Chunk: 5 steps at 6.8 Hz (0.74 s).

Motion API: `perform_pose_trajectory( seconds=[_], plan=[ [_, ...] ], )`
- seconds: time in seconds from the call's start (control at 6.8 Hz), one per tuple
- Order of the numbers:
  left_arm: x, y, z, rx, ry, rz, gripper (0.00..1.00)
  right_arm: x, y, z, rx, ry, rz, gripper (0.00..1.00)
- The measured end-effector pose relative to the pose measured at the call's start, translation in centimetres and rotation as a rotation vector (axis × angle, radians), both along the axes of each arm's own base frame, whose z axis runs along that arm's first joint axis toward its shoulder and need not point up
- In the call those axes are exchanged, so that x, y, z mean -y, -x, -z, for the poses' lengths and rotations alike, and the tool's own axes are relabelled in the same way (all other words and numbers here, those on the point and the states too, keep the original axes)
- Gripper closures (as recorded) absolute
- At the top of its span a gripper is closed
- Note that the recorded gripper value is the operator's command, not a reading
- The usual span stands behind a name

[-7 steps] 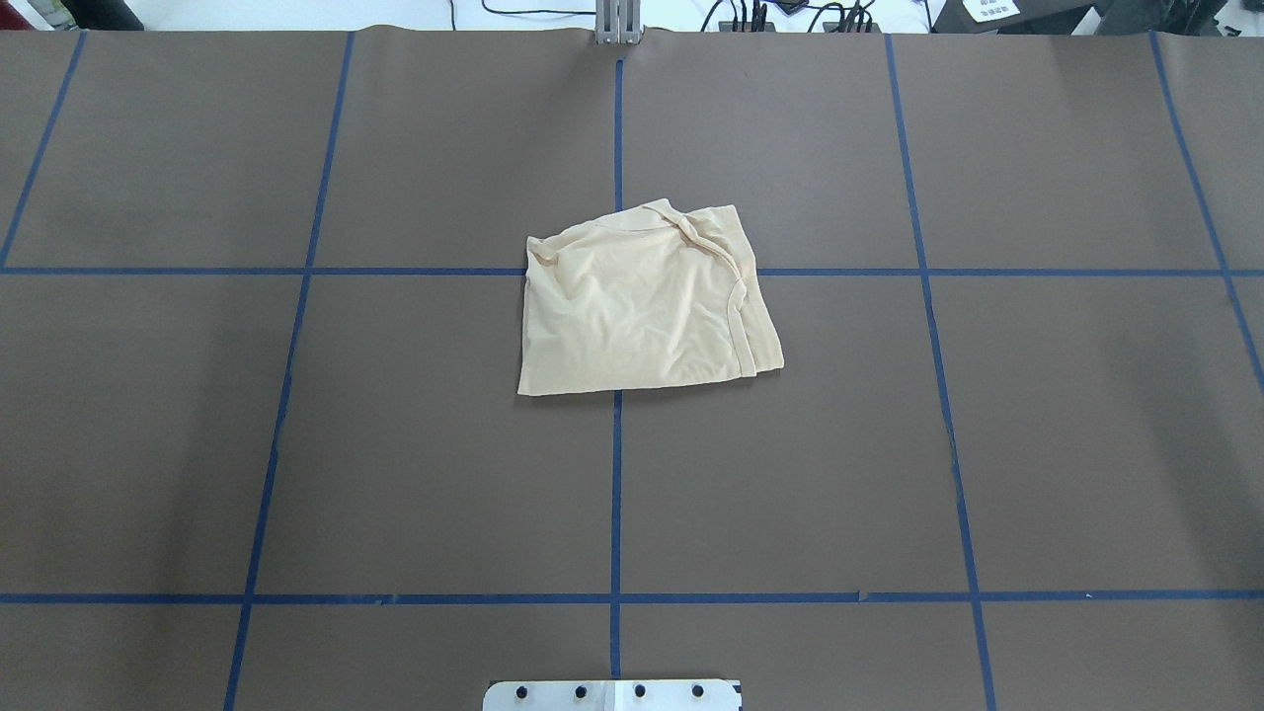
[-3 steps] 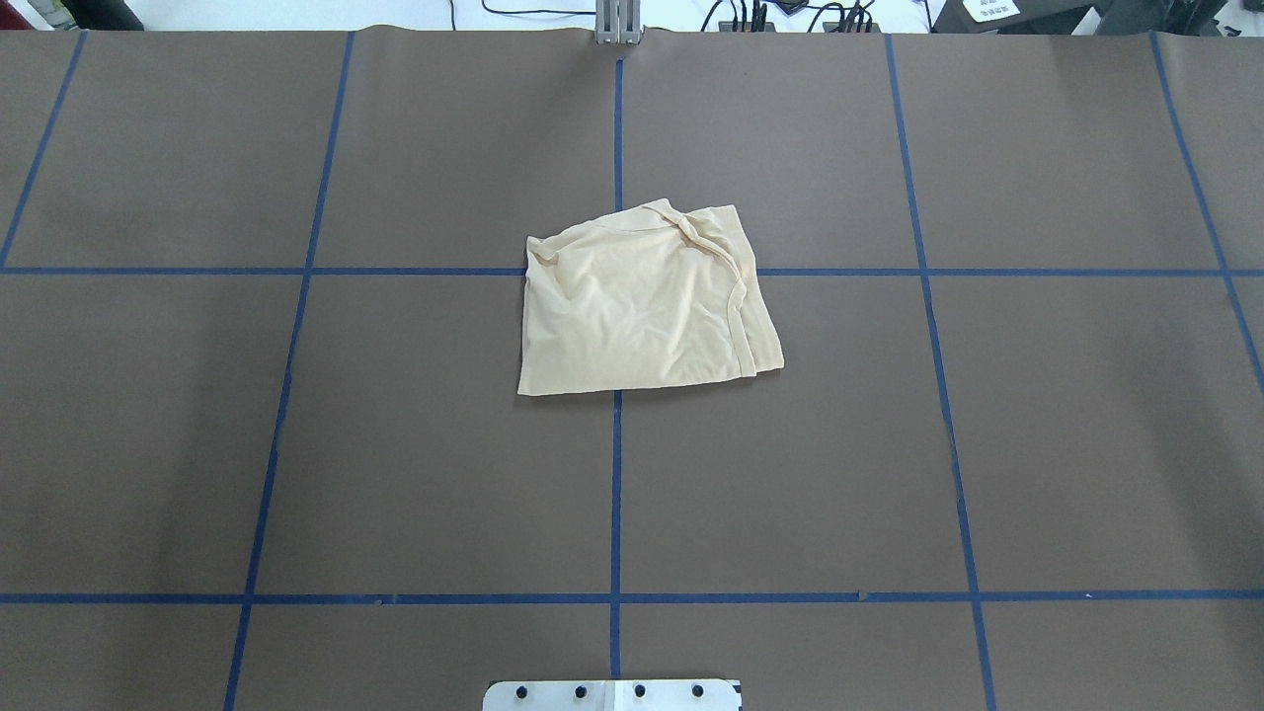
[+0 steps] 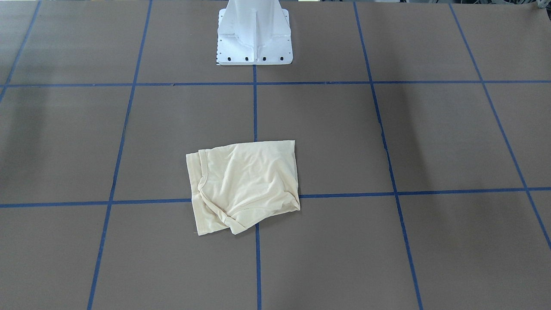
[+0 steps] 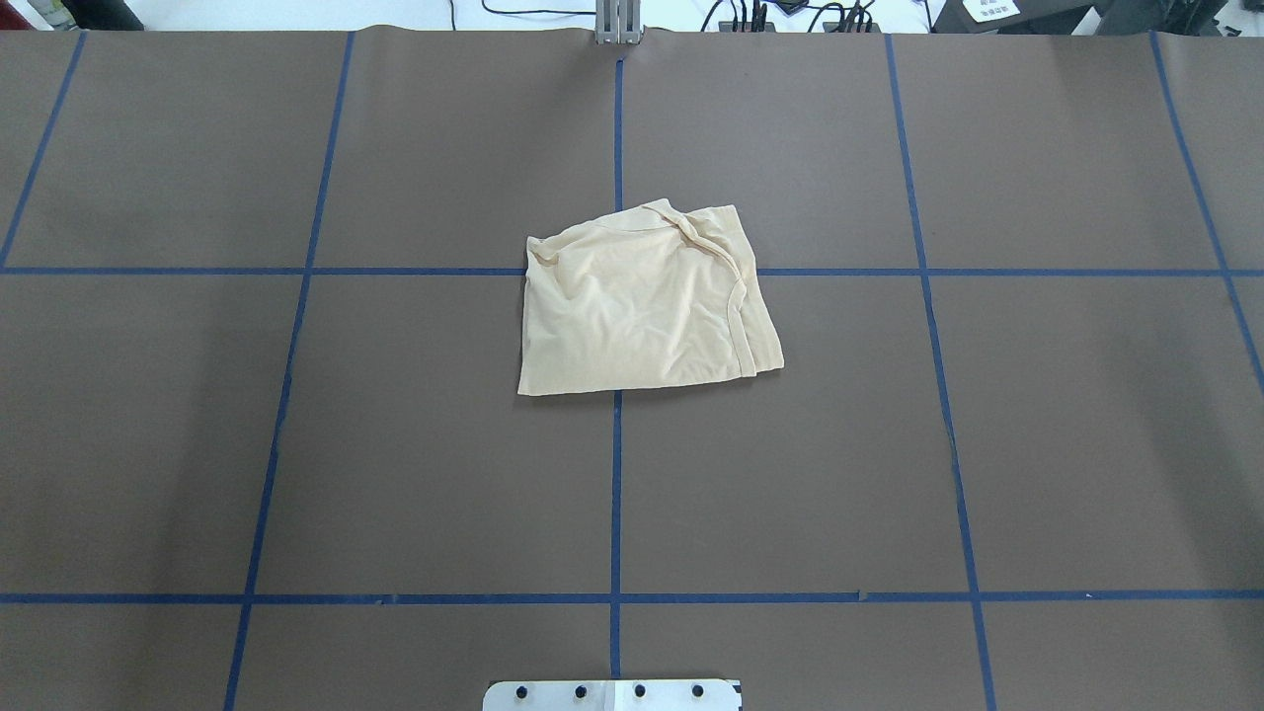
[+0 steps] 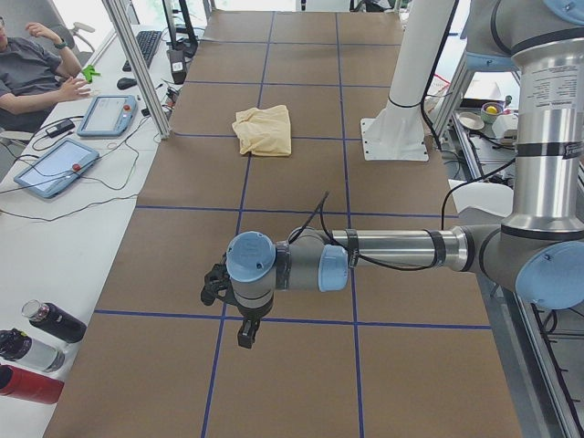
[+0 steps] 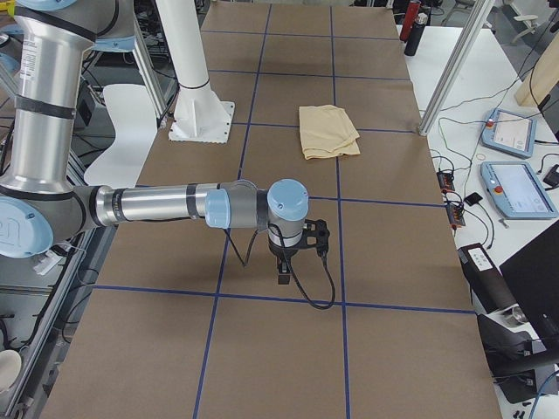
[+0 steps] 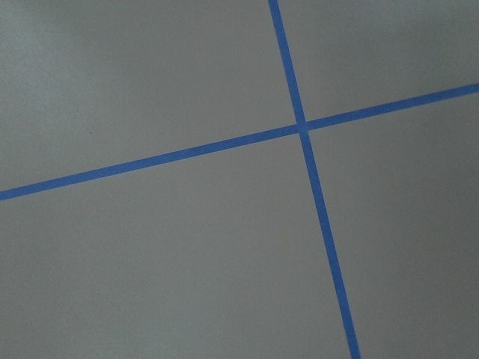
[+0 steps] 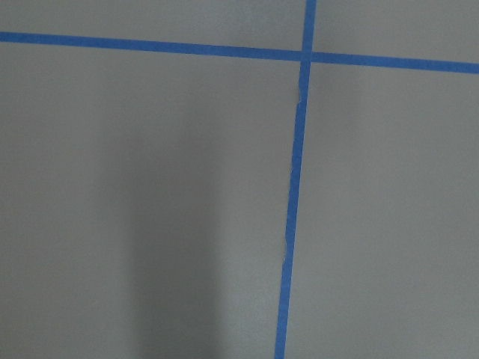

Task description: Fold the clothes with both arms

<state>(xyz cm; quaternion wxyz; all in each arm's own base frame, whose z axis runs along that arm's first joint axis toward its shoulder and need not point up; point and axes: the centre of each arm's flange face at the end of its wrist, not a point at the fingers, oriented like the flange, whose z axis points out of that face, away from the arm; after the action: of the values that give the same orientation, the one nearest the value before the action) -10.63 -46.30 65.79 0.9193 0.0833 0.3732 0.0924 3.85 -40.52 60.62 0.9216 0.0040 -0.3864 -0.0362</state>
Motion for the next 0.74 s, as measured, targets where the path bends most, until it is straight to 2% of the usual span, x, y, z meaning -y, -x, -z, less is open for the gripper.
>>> perform_pose_trajectory(
  seconds=[0.74],
  plan=[
    [0.41, 0.01, 0.8, 0.001, -0.06, -0.001, 0.0, 0.0, -0.04, -0.03, -0.006, -0.002, 0.0, 0.0]
  ],
)
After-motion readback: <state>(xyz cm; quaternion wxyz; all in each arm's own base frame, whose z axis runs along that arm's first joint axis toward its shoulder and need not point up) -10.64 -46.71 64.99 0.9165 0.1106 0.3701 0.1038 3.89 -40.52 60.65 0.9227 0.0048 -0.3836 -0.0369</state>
